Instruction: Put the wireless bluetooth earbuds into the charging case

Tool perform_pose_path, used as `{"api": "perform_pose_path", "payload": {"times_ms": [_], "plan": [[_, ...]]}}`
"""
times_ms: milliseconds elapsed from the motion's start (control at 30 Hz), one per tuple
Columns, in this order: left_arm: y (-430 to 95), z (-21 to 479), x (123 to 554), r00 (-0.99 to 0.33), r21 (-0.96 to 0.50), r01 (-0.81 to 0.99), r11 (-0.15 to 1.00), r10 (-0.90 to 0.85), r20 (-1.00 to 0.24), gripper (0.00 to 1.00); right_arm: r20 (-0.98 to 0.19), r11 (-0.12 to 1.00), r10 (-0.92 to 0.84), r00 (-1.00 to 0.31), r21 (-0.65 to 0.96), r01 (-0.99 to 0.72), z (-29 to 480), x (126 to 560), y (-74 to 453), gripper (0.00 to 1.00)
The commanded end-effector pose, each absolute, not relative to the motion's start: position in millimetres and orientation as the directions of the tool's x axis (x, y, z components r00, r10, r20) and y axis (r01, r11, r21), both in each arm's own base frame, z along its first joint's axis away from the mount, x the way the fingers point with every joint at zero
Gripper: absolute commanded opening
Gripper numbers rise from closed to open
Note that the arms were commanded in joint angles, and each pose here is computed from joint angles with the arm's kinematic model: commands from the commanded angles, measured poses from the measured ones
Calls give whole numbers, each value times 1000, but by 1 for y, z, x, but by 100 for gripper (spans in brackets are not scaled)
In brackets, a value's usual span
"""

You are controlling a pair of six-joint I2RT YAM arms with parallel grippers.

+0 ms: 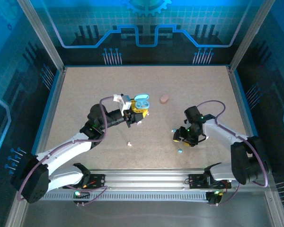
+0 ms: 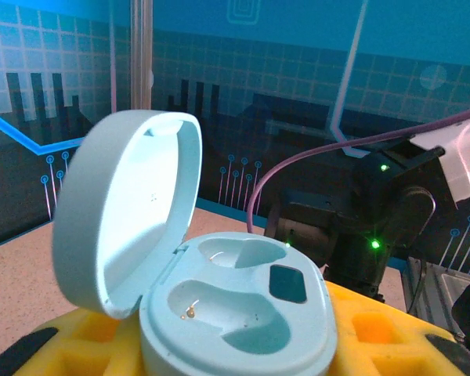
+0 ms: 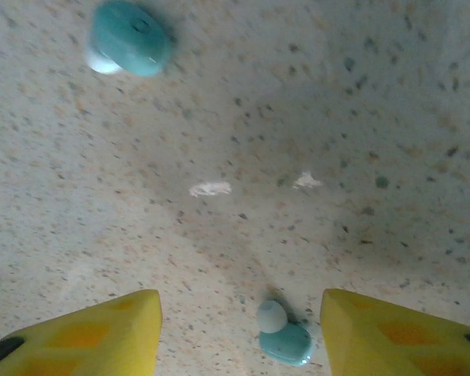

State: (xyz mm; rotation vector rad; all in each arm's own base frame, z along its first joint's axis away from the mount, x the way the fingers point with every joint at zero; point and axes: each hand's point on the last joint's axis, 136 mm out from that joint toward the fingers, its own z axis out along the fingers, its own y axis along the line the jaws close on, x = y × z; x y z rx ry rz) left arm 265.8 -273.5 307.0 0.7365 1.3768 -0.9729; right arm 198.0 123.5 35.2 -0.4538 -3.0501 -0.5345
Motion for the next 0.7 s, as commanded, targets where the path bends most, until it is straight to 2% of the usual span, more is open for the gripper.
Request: {"api": "perform_pose_path", "payload": {"times_ms": [0,267,500,667], "plan": [[-269,314,263,-39,-99,886,452,-142,-989,31,57,903,298,-953,308,300,33,189,121,57],[-269,313,263,-38,-98,887,451,-139,-990,31,-83,931,234,-969,308,198,50,244,122,56],[-266,312,262,-42,-100,882,460,-134,-990,31,6,898,274,-962,358,258,38,262,139,55],[-265,311,262,-39,-94,876,473,-124,-992,31,16,885,273,-962,388,258,36,272,154,52]]}}
